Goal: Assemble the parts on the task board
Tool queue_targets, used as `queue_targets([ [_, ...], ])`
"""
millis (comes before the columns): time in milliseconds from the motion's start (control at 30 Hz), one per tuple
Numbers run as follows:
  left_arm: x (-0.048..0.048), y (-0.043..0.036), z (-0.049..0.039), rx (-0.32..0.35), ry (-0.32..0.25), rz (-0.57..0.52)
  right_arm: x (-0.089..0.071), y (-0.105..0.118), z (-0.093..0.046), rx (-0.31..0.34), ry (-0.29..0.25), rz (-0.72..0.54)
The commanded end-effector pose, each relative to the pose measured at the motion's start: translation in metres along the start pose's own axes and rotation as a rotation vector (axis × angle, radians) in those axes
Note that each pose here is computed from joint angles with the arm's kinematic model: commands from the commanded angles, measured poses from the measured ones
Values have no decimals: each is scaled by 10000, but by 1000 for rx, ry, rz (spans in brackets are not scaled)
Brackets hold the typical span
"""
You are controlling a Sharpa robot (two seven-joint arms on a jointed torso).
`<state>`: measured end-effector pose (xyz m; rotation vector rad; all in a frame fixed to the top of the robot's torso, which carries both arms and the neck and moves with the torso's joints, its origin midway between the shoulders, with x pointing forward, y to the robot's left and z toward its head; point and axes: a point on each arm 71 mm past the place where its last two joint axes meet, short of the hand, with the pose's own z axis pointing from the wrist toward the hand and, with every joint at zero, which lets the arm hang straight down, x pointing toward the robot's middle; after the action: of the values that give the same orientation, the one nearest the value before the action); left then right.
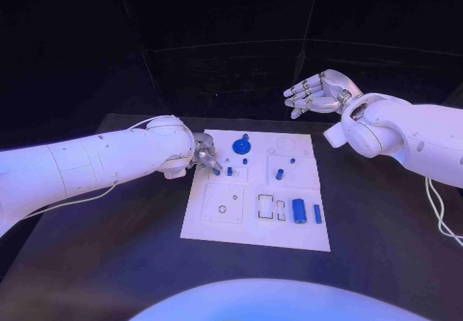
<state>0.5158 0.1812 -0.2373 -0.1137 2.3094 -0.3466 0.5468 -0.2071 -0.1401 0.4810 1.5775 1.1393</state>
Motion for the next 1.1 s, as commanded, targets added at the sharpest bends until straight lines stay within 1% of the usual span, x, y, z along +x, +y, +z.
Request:
queue_targets([
  [33,29,-3,3,-11,38,28,3,21,5,-12,7,1],
  [200,36,-9,9,-12,45,32,3,21,5,-12,7,1],
  [567,5,-21,50,-19,23,23,5,22,5,-12,7,1],
  [833,0,-35,77,-30,29,27,8,23,8,-13,8,1],
  [1100,-13,-12,90,-46,28,27,8,23,10,-13,8,1],
])
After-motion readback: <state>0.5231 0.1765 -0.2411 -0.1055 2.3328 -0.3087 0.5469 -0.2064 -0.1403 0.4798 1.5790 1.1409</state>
